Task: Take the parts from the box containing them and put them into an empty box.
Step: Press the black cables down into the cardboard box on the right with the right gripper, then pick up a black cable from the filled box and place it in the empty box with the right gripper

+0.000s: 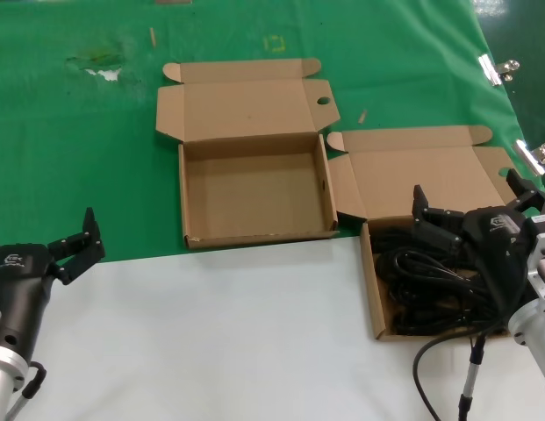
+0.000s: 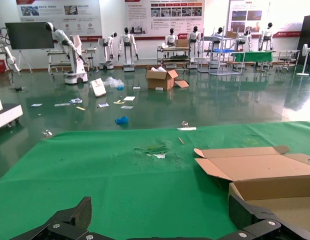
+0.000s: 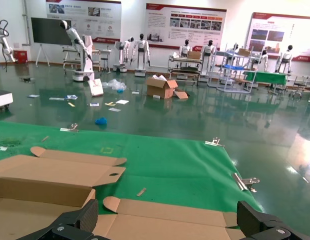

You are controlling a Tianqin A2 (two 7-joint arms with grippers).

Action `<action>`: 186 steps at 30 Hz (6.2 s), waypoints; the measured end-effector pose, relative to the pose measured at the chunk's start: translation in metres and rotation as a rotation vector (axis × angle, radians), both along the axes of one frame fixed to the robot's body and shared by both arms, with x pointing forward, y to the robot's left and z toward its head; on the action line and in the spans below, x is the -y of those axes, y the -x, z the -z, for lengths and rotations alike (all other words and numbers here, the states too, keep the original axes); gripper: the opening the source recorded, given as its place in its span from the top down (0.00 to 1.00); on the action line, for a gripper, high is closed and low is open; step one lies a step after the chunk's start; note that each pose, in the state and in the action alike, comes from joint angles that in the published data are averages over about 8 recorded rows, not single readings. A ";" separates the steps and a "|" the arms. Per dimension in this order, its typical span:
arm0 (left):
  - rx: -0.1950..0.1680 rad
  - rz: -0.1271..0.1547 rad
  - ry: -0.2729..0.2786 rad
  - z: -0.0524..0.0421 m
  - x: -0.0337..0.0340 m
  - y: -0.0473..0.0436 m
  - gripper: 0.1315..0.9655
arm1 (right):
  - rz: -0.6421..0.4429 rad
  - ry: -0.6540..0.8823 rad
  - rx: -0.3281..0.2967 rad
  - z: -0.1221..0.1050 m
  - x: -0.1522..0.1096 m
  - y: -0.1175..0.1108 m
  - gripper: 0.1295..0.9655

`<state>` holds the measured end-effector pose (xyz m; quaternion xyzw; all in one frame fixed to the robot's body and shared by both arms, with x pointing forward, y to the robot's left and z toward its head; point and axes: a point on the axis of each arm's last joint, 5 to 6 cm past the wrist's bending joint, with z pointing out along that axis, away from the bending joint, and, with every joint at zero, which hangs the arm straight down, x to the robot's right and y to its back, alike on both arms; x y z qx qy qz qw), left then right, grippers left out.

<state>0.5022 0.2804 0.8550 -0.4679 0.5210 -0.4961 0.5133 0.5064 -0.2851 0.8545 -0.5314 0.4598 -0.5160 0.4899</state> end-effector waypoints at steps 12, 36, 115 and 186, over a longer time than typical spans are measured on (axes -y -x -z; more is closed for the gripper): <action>0.000 0.000 0.000 0.0000 0.0000 0.0000 0.00 | 0.000 0.000 0.000 0.000 0.000 0.000 0.00; 0.000 0.000 0.000 0.0000 0.0000 0.0000 0.13 | -0.016 0.012 -0.001 -0.002 0.000 0.000 0.00; 0.000 0.000 0.000 0.0000 0.0000 0.0000 0.99 | -0.487 0.810 -0.466 -0.043 0.123 0.022 0.06; 0.000 0.000 0.000 0.0000 0.0000 0.0000 0.99 | -0.470 0.858 -0.298 -0.078 0.091 -0.002 0.95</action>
